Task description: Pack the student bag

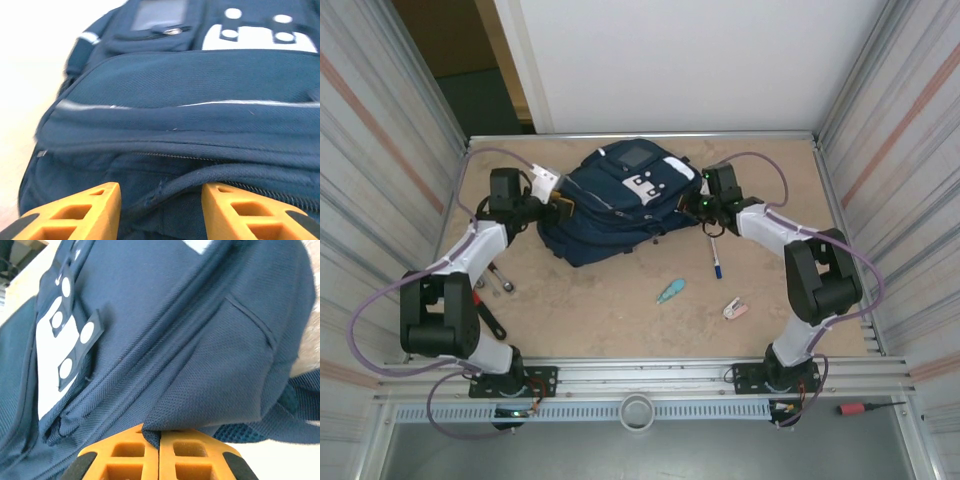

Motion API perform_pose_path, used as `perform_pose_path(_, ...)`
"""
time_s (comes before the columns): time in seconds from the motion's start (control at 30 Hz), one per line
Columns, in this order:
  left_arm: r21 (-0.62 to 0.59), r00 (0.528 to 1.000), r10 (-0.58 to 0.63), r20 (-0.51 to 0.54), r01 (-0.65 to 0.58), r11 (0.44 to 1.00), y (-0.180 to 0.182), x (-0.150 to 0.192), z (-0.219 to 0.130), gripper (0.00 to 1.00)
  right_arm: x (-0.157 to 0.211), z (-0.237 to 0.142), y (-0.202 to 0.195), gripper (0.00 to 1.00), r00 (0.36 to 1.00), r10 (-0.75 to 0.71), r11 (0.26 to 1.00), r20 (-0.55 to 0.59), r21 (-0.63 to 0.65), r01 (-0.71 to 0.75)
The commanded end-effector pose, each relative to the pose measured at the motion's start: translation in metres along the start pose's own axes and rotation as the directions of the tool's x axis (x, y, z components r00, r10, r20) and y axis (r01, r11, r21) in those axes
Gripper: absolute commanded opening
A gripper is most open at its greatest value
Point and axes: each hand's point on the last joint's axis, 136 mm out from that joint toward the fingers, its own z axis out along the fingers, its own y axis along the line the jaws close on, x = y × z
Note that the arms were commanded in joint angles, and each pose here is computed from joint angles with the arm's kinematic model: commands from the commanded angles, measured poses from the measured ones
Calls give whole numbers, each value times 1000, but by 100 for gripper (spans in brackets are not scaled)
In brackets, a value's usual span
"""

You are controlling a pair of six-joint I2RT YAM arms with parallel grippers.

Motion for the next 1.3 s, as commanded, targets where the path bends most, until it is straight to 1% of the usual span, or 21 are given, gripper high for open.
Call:
perform_pose_path(0.0, -236, 970, -241, -3, 234, 943, 51, -2, -13, 50, 4, -11, 49, 9, 996, -54, 994, 65, -89, 59)
perform_pose_path(0.07, -344, 935, -354, 33, 343, 874, 77, 4, -28, 55, 21, -7, 61, 13, 995, -91, 990, 30, -108, 94)
perform_pose_path(0.1, -383, 915, -399, 62, 391, 837, 87, 7, -38, 56, 29, -6, 67, 18, 993, -121, 986, 10, -113, 122)
perform_pose_path(0.13, -405, 900, -425, 93, 424, 810, 93, 9, -46, 58, 34, -6, 70, 22, 989, -150, 983, -4, -108, 149)
perform_pose_path(0.2, -424, 884, -443, 148, 461, 779, 93, 9, -61, 63, 39, -10, 69, 32, 976, -217, 974, -15, -72, 215)
perform_pose_path(0.27, -421, 884, -433, 175, 464, 779, 79, 6, -70, 67, 36, -17, 62, 38, 966, -259, 966, -11, -31, 258)
perform_pose_path(0.3, -431, 893, -411, 184, 449, 783, 69, 4, -73, 69, 33, -20, 58, 42, 961, -277, 961, -3, -12, 277)
perform_pose_path(0.37, -442, 920, -344, 188, 392, 807, 42, -2, -75, 76, 29, -24, 54, 47, 950, -313, 950, 3, 3, 313)
perform_pose_path(0.43, -458, 947, -271, 170, 320, 830, 15, -3, -71, 85, 26, -22, 53, 50, 945, -327, 945, 2, 3, 327)
perform_pose_path(0.57, -464, 987, -142, 79, 163, 871, -37, -2, -51, 95, 23, -8, 47, 51, 954, -298, 955, -19, -8, 298)
perform_pose_path(0.63, -476, 997, -78, 14, 75, 876, -56, 1, -39, 99, 24, -4, 45, 52, 959, -282, 959, -24, -21, 282)
perform_pose_path(0.73, -504, 996, -15, -85, -30, 863, -69, 9, -19, 99, 25, 0, 45, 51, 963, -268, 963, -29, -42, 267)
perform_pose_path(0.8, -509, 991, -6, -133, -63, 859, -72, 16, -8, 99, 25, 1, 44, 51, 963, -266, 963, -35, -44, 264)
perform_pose_path(0.87, -510, 986, -10, -167, -78, 856, -71, 22, 1, 99, 26, 1, 44, 52, 963, -265, 963, -37, -52, 263)
perform_pose_path(0.97, -512, 982, -14, -190, -87, 855, -69, 29, 10, 99, 28, 2, 42, 52, 964, -262, 964, -43, -53, 259)
perform_pose_path(1.07, -504, 978, -41, -206, -70, 861, -65, 35, 18, 97, 30, 5, 41, 52, 965, -258, 965, -53, -56, 255)
perform_pose_path(1.17, -497, 975, -72, -209, -42, 867, -58, 39, 22, 91, 33, 7, 39, 52, 965, -253, 967, -64, -56, 250)
perform_pose_path(1.27, -490, 973, -99, -210, -18, 871, -54, 43, 22, 81, 35, 9, 38, 51, 965, -251, 967, -71, -56, 247)
